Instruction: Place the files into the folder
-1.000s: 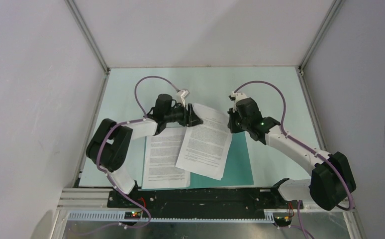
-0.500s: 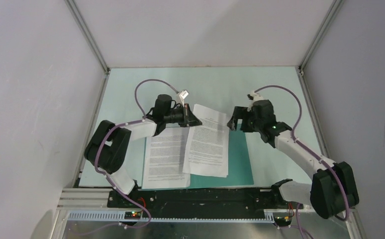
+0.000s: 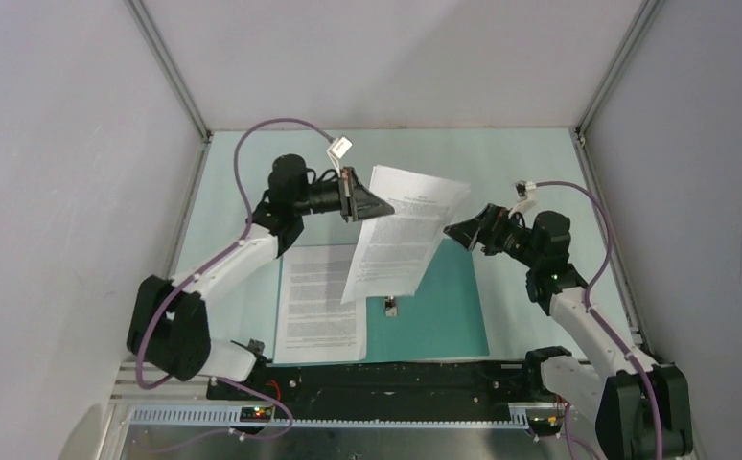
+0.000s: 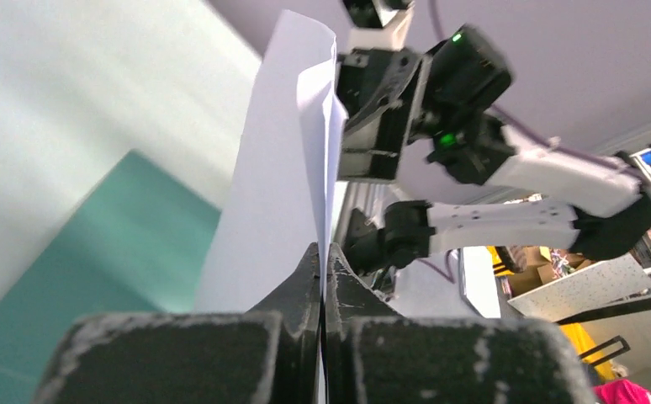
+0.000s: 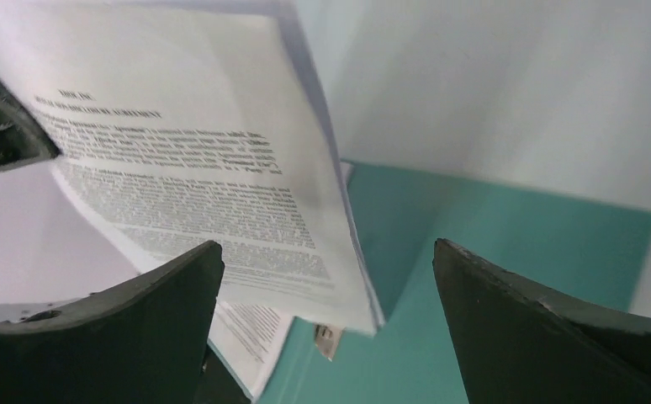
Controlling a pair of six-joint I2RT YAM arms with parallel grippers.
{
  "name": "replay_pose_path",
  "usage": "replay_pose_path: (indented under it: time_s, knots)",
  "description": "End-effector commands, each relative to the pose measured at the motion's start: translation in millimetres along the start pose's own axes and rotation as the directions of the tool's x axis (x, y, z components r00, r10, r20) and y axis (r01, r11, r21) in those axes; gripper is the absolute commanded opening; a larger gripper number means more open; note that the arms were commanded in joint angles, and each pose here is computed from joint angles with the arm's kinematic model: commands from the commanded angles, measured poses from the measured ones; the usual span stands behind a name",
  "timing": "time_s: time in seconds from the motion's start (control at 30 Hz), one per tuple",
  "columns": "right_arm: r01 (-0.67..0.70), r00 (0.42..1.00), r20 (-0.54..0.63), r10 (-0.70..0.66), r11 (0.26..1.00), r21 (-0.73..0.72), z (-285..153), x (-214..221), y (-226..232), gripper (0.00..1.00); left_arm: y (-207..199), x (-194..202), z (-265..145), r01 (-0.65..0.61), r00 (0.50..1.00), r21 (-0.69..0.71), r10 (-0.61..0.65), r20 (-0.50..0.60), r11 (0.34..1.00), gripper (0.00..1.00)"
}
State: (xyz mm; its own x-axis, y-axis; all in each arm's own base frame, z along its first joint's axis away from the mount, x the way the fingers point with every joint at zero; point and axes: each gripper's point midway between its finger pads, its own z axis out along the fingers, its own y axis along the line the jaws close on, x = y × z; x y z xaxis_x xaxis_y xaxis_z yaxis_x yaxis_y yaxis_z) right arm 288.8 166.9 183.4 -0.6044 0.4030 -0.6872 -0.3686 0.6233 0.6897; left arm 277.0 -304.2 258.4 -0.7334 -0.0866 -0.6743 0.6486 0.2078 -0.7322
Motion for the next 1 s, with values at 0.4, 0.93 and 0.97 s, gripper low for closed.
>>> replay_pose_path:
  time_s: [0.4,0.93,0.97]
  knots:
    - [0.322,0.914,0.377,-0.149,0.832,-0.451,-59,-74,130,0.99,-170,-59,-44,-0.234,0.969,0.256,0.203,0.141,0.938,0.00]
    - [0.246,0.962,0.253,-0.098,0.707,-0.663,-69,-54,191,0.90,-149,-90,-32,-0.214,0.959,0.167,0.174,0.224,0.962,0.00]
    - [0.226,0.968,0.232,-0.091,0.715,-0.662,-69,-51,190,0.86,-143,-92,-32,-0.208,0.958,0.150,0.170,0.232,0.967,0.00]
